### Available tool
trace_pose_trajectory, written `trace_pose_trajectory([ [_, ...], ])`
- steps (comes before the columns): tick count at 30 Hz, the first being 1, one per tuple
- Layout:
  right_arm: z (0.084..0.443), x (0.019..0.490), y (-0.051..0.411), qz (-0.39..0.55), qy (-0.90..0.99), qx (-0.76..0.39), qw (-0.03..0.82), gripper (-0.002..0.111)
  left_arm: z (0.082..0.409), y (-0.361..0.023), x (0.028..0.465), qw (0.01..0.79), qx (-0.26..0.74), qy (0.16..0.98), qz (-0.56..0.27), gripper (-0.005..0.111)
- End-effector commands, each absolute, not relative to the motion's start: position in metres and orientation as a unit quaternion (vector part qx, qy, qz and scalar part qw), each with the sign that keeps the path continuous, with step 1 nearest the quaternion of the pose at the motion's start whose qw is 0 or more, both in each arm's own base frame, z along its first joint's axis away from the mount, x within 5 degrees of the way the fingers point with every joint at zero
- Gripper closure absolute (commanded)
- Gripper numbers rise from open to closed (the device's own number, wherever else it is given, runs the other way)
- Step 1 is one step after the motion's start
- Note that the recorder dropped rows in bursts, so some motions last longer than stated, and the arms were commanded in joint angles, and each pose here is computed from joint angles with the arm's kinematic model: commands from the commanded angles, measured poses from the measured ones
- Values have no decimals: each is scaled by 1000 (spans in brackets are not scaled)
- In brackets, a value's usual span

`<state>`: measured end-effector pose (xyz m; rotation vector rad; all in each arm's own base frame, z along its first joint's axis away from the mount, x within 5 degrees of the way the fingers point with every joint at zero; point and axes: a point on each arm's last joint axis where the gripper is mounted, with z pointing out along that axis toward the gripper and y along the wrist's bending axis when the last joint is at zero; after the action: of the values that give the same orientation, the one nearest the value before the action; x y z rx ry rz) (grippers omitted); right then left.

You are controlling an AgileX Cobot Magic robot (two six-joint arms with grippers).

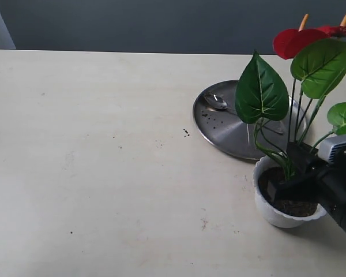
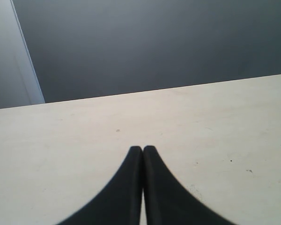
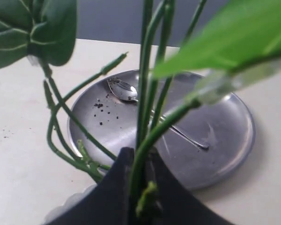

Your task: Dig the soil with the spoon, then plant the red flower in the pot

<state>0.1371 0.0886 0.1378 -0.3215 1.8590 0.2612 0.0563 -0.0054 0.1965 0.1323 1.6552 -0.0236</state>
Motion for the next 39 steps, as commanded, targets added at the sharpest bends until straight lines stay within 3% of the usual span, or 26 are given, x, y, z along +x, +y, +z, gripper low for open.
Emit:
trace_pose_trajectory([
  [1,126,133,85,102,831,-139,529,109,198,-6,56,680,61,731,-13,106],
  [14,126,132,86,103,832,-141,527,109,198,-6,56,680,61,731,-13,106],
  [16,126,132,87,105,830,-147,527,105,198,-6,56,680,61,731,-13,106],
  [23,126,132,87,106,830,-149,527,78,198,-6,56,680,61,731,-13,106],
  [36,130,132,87,113,825,-145,535,77,198,-6,56,680,61,731,-13,106],
  [39,135,131,87,123,817,-146,545,69,198,-6,56,680,61,731,-13,106],
])
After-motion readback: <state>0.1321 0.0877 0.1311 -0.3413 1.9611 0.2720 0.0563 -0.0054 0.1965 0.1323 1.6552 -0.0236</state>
